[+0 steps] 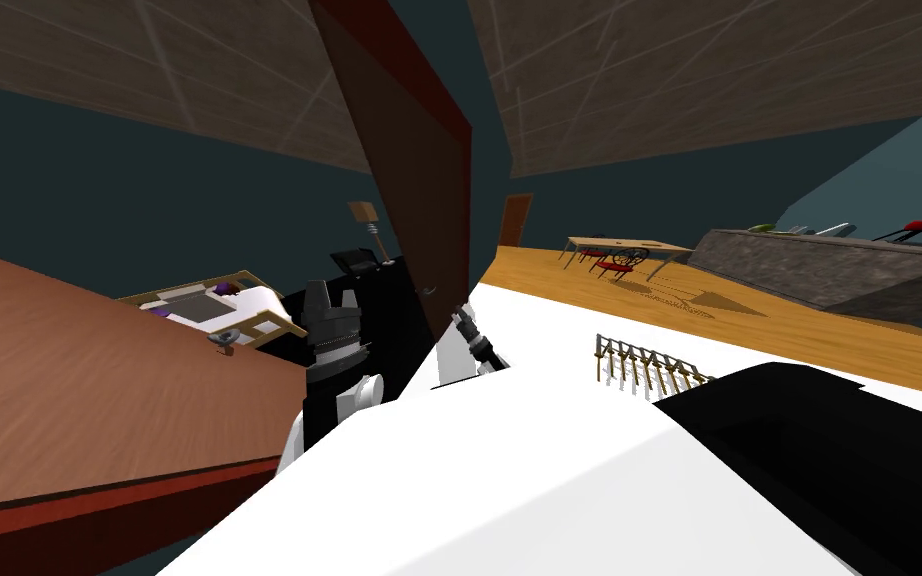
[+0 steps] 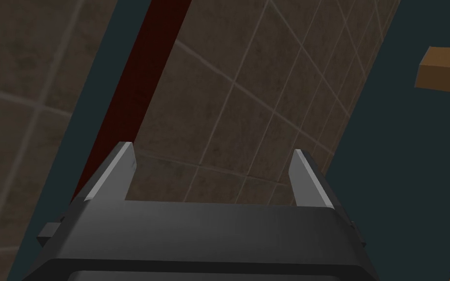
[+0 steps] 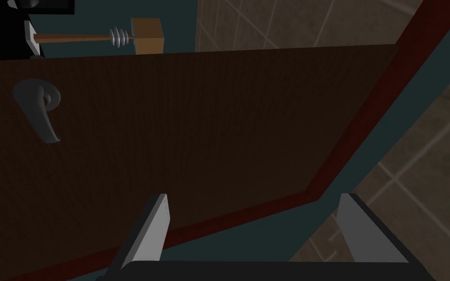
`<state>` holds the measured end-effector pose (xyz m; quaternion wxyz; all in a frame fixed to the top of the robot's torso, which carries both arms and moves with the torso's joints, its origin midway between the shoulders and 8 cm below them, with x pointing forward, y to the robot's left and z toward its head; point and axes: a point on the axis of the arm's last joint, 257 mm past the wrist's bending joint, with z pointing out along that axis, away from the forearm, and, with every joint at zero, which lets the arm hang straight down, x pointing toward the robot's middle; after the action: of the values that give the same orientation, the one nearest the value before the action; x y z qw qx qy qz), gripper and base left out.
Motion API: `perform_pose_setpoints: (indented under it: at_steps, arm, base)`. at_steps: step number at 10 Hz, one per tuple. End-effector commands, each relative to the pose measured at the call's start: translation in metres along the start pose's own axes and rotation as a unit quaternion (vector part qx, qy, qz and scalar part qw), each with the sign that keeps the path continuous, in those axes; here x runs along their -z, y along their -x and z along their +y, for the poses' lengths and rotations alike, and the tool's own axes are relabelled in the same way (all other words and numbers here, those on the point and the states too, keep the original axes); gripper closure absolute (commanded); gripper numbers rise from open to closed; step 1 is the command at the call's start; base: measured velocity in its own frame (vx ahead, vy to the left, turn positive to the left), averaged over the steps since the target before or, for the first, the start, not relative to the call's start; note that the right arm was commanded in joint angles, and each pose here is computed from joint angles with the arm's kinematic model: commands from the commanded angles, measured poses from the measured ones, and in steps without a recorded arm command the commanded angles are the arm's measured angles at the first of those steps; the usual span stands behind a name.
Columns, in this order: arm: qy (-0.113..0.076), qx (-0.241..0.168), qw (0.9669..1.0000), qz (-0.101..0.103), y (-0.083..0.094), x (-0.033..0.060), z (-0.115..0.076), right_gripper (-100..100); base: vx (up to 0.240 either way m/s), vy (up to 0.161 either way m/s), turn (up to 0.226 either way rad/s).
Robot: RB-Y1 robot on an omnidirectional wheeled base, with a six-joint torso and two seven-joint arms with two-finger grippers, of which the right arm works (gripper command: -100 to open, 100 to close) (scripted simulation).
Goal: Push the door open
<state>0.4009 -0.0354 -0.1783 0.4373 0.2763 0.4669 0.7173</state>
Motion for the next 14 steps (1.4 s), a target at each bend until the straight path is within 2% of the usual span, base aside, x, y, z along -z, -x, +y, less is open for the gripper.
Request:
perform_pose_setpoints:
  at_steps: [1,4,9,12,14]
  arm:
    - [-0.010,-0.009,0.9998,0.014,-0.014,-0.0008,-0.011,-100]
    - [-0.035,-0.026,0.9979,0.047,-0.044,0.0065,-0.038,-100]
    - [-0.060,-0.040,0.9942,0.080,-0.072,0.0171,-0.064,-100]
    - [-0.075,-0.047,0.9912,0.099,-0.087,0.0247,-0.078,-100]
    - [-0.090,-0.052,0.9876,0.117,-0.101,0.0333,-0.091,-100]
  base:
    - [0.160,-0.036,-0.048]
    - [0.158,-0.033,-0.046]
    - [0.112,-0.012,-0.036]
    - [0.105,-0.017,-0.029]
    - [0.135,-0.007,-0.046]
